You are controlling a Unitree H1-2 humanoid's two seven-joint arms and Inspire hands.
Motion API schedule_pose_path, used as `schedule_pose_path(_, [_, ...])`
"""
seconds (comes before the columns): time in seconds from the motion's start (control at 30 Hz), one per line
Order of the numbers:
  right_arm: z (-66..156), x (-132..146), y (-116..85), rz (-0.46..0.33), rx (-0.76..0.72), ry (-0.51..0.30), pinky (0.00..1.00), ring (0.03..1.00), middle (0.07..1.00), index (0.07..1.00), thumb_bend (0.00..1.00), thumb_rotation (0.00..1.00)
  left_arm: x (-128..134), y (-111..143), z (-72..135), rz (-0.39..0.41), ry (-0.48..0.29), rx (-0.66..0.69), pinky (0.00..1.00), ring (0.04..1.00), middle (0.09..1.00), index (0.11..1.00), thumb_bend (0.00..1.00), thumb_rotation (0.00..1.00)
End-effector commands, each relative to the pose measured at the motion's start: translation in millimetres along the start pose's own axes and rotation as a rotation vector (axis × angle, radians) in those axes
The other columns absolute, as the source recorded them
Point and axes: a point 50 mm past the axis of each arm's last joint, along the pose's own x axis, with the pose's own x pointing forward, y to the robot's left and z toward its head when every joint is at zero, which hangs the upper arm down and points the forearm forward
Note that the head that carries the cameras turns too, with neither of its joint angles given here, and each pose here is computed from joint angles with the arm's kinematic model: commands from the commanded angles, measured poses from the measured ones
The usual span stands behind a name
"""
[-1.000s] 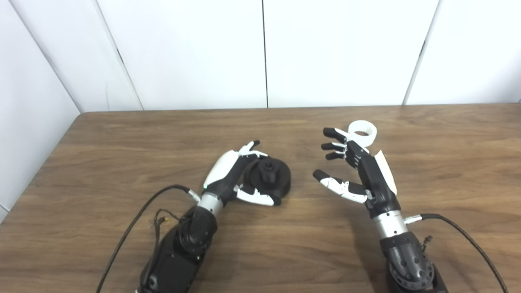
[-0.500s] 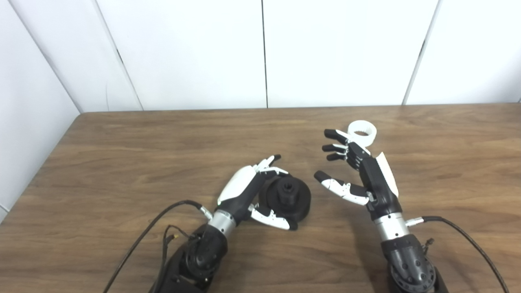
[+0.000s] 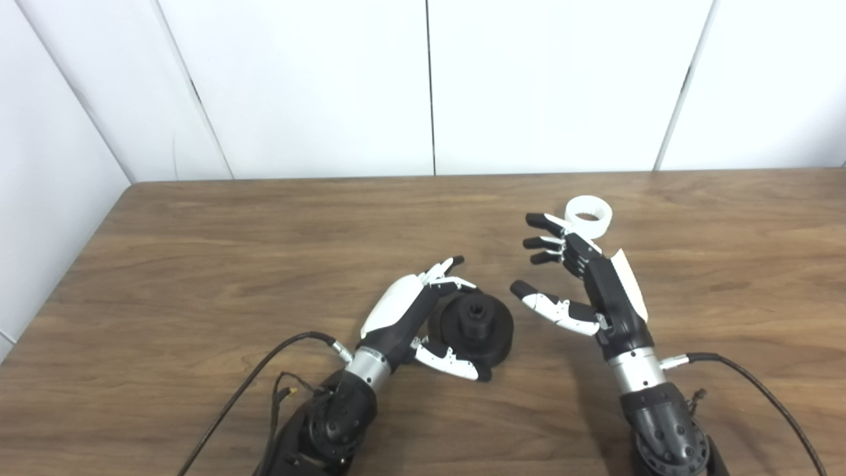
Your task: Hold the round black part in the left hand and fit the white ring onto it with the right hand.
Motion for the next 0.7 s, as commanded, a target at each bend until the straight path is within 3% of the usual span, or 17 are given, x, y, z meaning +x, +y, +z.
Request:
schedule_pose_path(0.0, [-6,-11,0,0.007,-0.024,0.016,0.64,0.733,0.832,0.804,0.58,0.25,5,15,11,0.029,-0.061,0.026,1.00,1.000,1.000,0.632,0.98,0.23])
schedule_pose_path(0.37, [1,5,-18,-0.042,-0.142,0.023,0.65,0.749,0.840,0.805,0.60,0.33,0,18,7,0.028,-0.070,0.019,1.00,1.000,1.000,0.639,0.98,0.24])
schedule_pose_path(0.67, [10,15,-35,-0.079,-0.222,0.040,0.68,0.756,0.829,0.814,0.62,0.30,1,19,6,0.025,-0.079,0.012,1.00,1.000,1.000,0.638,0.97,0.23])
